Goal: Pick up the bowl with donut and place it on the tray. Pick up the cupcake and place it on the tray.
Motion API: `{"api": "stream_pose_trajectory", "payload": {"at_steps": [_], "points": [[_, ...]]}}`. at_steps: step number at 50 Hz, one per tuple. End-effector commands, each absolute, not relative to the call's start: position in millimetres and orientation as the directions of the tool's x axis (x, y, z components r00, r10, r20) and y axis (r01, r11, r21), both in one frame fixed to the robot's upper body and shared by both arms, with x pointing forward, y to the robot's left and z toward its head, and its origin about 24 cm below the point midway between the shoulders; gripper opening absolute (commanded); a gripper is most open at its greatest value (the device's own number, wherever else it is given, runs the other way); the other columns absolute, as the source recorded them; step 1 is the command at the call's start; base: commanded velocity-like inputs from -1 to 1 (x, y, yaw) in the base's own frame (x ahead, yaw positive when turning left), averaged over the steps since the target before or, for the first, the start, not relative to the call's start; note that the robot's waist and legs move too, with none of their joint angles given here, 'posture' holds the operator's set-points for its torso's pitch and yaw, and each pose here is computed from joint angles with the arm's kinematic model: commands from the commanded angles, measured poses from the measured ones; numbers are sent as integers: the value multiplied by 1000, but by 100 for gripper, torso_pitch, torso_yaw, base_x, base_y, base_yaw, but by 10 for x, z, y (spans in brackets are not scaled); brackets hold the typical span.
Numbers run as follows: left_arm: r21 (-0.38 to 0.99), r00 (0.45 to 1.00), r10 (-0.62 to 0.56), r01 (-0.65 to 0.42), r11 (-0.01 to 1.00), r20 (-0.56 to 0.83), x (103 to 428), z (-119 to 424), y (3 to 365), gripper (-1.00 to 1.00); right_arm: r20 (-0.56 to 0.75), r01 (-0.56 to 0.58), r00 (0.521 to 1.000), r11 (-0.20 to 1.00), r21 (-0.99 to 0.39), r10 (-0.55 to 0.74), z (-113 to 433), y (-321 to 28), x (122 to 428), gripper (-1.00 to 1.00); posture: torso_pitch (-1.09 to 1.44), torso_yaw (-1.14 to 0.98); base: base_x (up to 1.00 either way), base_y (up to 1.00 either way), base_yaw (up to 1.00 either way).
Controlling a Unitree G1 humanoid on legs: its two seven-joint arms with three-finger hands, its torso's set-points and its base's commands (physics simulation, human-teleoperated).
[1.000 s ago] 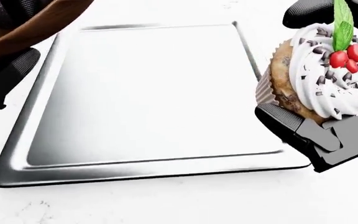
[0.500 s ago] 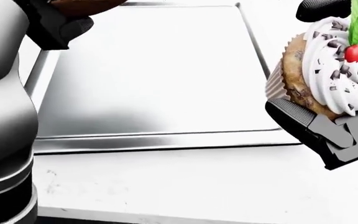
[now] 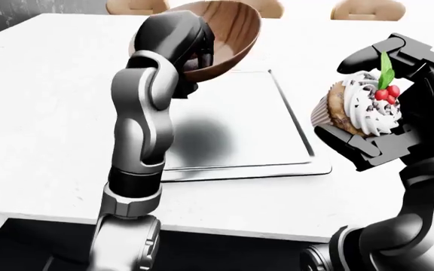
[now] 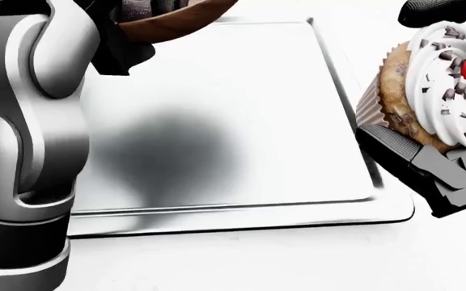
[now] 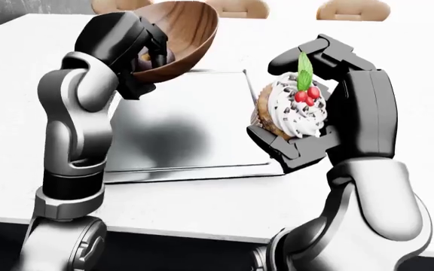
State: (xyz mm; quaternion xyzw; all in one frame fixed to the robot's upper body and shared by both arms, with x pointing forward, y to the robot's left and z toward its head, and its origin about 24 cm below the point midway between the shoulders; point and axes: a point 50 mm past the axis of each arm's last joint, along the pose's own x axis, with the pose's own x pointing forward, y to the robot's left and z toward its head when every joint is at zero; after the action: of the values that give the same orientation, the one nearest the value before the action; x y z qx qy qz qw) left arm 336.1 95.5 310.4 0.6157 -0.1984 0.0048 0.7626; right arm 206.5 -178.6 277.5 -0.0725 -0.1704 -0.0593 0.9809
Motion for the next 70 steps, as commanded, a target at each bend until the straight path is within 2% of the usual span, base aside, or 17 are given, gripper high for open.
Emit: {"api": "stream_pose_trajectory", "payload": {"at_steps": [1, 9, 37, 44, 46, 48, 51, 56, 60, 70], "points": [[892, 869, -235, -381, 243, 436, 3207, 3360, 960, -100, 399, 145, 913, 980, -136, -80, 2858, -1765, 2027, -100, 0, 0, 0, 0, 0], [929, 896, -265, -308, 205, 356, 3236, 3212, 933, -100, 399, 145, 913, 980, -136, -79, 2866, -1757, 2023, -100, 0, 0, 0, 0, 0], [958, 932, -240, -238, 161, 272, 3416, 2986, 1002, -100, 398, 141, 914, 981, -134, -77, 2840, -1757, 2031, -100, 0, 0, 0, 0, 0], [962, 938, -236, -223, 154, 255, 3421, 2947, 1013, -72, 400, 142, 913, 981, -132, -79, 2853, -1755, 2030, -100, 0, 0, 0, 0, 0], [965, 940, -236, -217, 150, 248, 3425, 2922, 1014, -50, 400, 144, 913, 981, -132, -80, 2855, -1758, 2028, -100, 0, 0, 0, 0, 0], [966, 941, -235, -213, 145, 243, 3433, 2899, 1016, -40, 401, 144, 913, 981, -131, -80, 2856, -1758, 2025, -100, 0, 0, 0, 0, 0], [967, 942, -236, -211, 140, 240, 3427, 2884, 1013, -29, 401, 146, 912, 981, -130, -83, 2855, -1765, 2021, -100, 0, 0, 0, 0, 0], [968, 941, -240, -211, 136, 239, 3415, 2874, 1003, -22, 400, 148, 912, 981, -129, -85, 2848, -1770, 2019, -100, 0, 0, 0, 0, 0], [967, 941, -237, -212, 144, 242, 3352, 2878, 1028, -2, 401, 148, 912, 981, -128, -86, 2846, -1775, 2023, -100, 0, 0, 0, 0, 0], [961, 933, -245, -232, 150, 264, 3111, 2940, 1058, -4, 401, 149, 912, 980, -129, -86, 2868, -1775, 2023, -100, 0, 0, 0, 0, 0]]}}
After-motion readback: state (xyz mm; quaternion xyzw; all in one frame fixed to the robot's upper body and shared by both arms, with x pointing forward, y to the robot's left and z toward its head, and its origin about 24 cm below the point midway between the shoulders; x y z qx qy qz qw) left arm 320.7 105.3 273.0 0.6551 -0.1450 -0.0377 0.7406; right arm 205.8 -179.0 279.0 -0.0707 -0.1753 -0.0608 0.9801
